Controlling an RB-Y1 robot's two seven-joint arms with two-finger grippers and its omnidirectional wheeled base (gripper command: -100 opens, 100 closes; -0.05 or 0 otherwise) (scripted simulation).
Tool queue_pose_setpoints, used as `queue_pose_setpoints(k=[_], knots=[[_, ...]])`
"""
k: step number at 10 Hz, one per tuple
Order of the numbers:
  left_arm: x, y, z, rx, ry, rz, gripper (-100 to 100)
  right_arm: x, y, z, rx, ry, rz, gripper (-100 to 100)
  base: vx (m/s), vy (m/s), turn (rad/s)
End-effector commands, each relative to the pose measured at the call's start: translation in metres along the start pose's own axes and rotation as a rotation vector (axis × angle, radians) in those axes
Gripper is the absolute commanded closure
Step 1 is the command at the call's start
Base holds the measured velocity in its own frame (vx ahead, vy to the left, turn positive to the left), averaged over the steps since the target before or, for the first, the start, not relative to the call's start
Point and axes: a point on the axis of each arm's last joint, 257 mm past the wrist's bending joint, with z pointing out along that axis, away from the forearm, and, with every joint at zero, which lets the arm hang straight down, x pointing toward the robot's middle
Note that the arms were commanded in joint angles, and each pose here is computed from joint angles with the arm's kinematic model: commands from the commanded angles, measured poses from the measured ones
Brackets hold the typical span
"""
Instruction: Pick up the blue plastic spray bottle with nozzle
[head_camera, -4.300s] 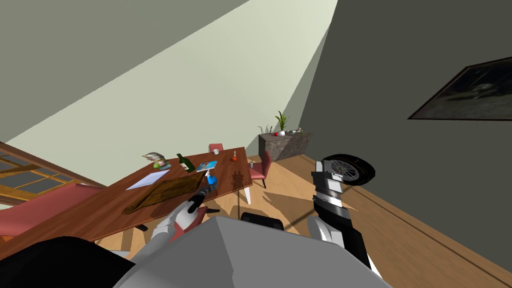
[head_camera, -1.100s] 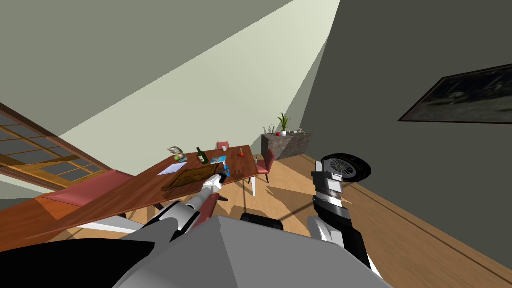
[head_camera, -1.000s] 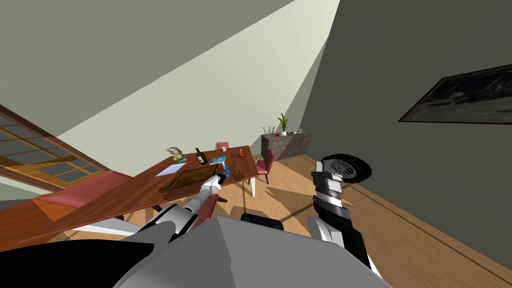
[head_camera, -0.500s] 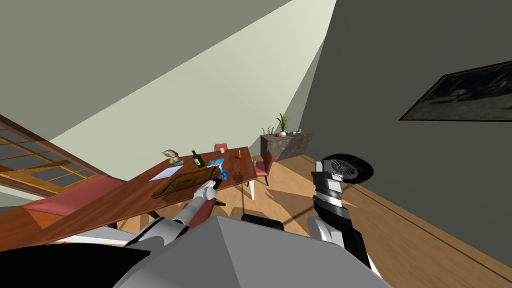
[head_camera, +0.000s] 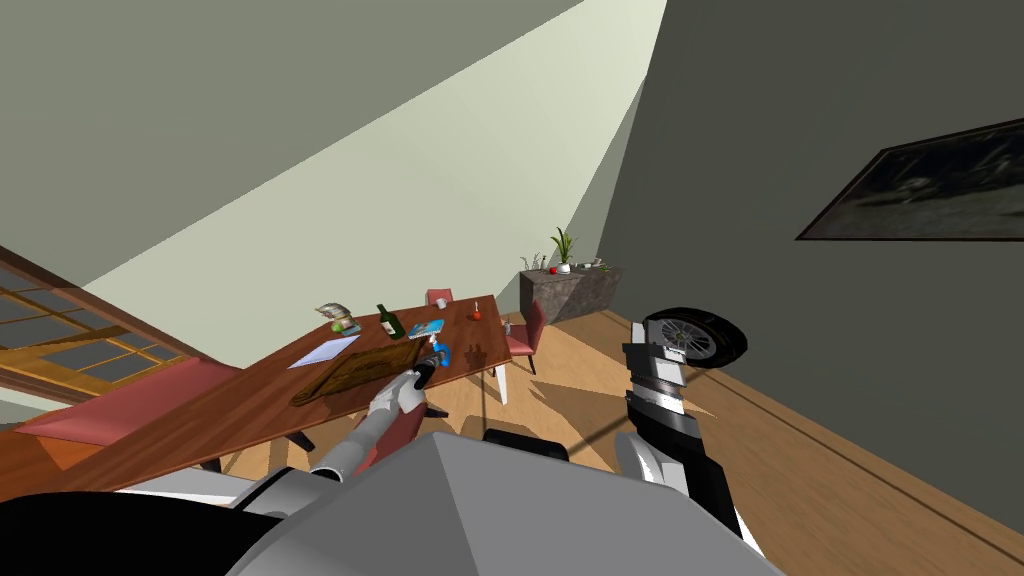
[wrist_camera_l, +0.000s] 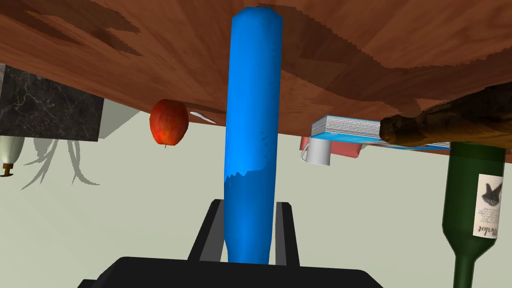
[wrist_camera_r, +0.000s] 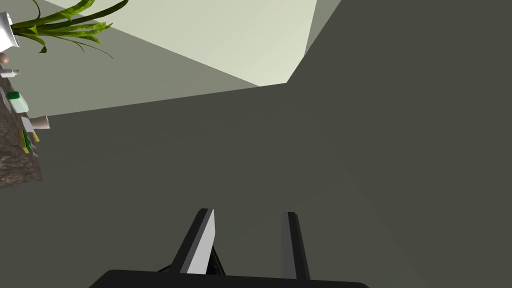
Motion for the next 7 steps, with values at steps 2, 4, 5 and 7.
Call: queue_pose_setpoints(k=[2,4,5,7], knots=[[0.014,0.017,-0.014,-0.009,0.015,0.006,100,0.0,0.0,0.0,0.0,0.0,0.0,0,0.066,-0.035,0.0],[0.012,0.03,-0.03,-0.005,0.0,0.003,100,0.0,0.0,0.0,0.0,0.0,0.0,0,0.096,-0.034,-0.018],[0.019,0.036,-0.033,-0.013,0.012,0.005,100,0.0,0.0,0.0,0.0,0.0,0.0,0,0.041,-0.013,0.0],[0.008,0.044,-0.046,-0.002,-0.016,0.005,100,0.0,0.0,0.0,0.0,0.0,0.0,0,0.081,-0.022,-0.017]])
